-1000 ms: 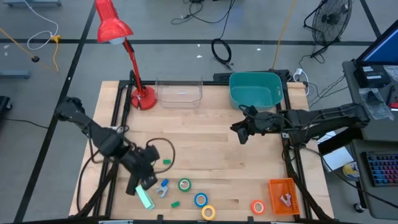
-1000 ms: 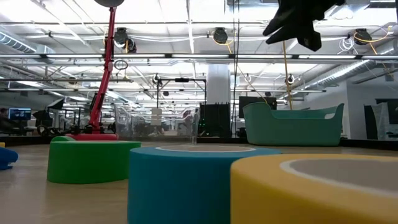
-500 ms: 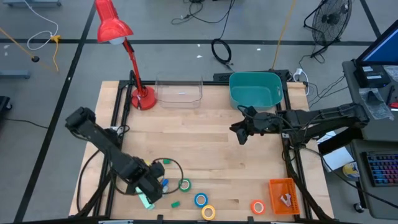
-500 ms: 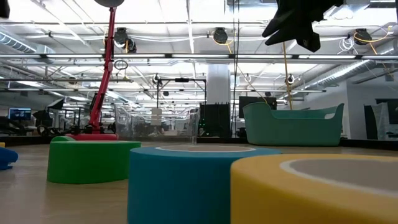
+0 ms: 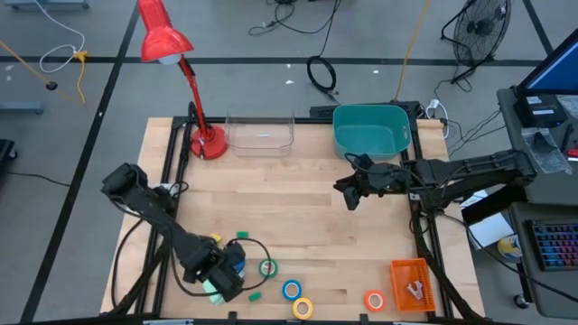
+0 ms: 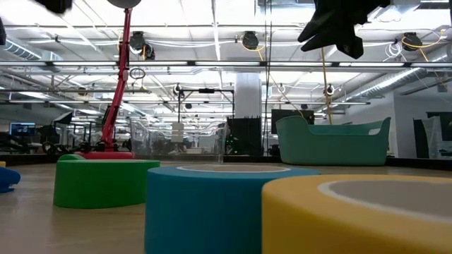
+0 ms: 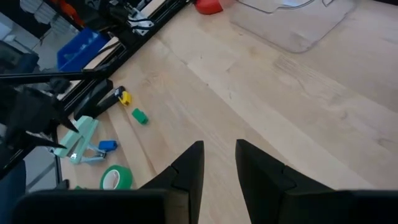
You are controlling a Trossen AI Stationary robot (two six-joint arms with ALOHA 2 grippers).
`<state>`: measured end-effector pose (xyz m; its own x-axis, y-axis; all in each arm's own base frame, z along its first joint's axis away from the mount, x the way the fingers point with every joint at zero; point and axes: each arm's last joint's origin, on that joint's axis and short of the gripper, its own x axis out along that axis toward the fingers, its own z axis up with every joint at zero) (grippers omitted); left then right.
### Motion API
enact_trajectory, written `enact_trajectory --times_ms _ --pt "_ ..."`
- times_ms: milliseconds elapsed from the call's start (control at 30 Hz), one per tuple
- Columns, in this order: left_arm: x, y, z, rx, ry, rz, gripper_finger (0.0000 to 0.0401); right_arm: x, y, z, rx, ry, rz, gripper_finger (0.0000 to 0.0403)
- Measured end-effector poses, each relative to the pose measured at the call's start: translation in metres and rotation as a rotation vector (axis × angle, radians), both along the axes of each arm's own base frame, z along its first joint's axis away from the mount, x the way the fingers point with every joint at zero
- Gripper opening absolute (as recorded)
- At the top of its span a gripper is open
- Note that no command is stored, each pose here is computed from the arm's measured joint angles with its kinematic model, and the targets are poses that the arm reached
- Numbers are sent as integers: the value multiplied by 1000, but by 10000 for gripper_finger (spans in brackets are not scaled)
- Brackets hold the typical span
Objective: Pick and place Stapler, Stapler remover, tape
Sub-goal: Put the green tape into the blue bin
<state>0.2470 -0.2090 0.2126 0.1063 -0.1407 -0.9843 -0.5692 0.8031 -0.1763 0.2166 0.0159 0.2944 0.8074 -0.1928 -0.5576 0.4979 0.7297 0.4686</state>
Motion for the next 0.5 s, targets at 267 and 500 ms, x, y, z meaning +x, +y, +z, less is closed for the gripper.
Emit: enact_trajectory --times_ms 267,500 --pt "0 8 -27 -27 -10 41 184 0 0 0 -2 0 1 89" --pt "-2 10 -27 -8 -3 20 184 0 1 0 1 2 6 89"
